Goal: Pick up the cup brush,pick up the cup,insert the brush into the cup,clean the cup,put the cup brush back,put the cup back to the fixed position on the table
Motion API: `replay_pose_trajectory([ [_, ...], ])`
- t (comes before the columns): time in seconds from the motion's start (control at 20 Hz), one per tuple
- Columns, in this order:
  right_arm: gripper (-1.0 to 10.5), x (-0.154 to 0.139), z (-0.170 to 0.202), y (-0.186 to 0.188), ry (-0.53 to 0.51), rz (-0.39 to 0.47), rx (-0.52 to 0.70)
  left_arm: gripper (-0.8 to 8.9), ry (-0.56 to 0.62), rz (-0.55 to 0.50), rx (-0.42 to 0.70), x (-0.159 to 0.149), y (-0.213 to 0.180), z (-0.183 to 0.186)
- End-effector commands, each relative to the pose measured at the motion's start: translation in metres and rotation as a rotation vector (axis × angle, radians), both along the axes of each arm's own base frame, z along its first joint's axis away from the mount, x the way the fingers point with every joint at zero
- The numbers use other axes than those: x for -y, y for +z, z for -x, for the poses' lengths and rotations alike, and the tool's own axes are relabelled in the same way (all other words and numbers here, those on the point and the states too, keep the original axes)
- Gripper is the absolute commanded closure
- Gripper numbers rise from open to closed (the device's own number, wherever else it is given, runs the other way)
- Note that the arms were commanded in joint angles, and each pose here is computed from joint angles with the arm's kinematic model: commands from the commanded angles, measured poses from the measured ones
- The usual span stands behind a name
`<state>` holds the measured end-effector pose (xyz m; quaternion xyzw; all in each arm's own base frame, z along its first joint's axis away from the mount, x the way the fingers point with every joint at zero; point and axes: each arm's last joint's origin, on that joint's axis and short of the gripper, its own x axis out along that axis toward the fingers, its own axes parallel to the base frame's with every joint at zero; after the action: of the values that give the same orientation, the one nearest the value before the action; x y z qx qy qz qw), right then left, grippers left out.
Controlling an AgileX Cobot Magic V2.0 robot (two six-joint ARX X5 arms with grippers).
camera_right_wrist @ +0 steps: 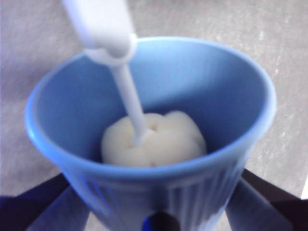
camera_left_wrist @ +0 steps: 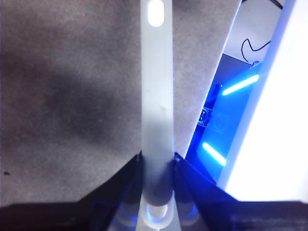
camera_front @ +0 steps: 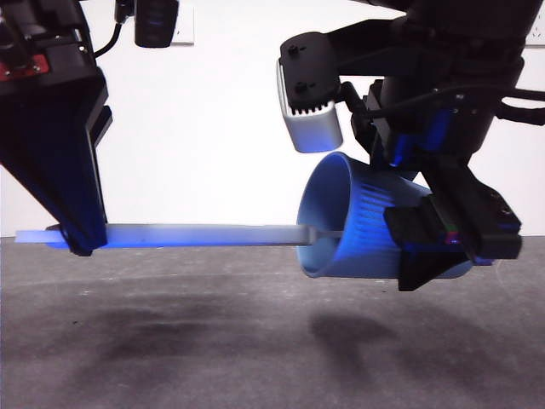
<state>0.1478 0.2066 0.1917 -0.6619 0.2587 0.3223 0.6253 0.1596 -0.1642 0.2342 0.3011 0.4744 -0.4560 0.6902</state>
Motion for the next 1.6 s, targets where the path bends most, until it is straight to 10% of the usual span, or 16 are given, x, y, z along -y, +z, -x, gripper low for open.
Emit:
replay_pose_trajectory([
  [0.05, 9.6, -0.005, 0.003, 0.000, 0.037, -0.015, -0.004, 8.22, 0.024, 0.057, 0.020, 0.008, 0.003, -0.001],
  [0.7, 9.6, 0.024, -0.022, -0.001, -0.166, 0.104, 0.043, 8.22, 0.105, -0.133, 0.010, -0.019, 0.008, 0.009],
  [1.6, 9.6, -0.008, 0.009, 0.001, 0.021, 0.016, 0.053, 8.22, 0.032, 0.018, 0.032, 0.010, 0.006, 0.011],
])
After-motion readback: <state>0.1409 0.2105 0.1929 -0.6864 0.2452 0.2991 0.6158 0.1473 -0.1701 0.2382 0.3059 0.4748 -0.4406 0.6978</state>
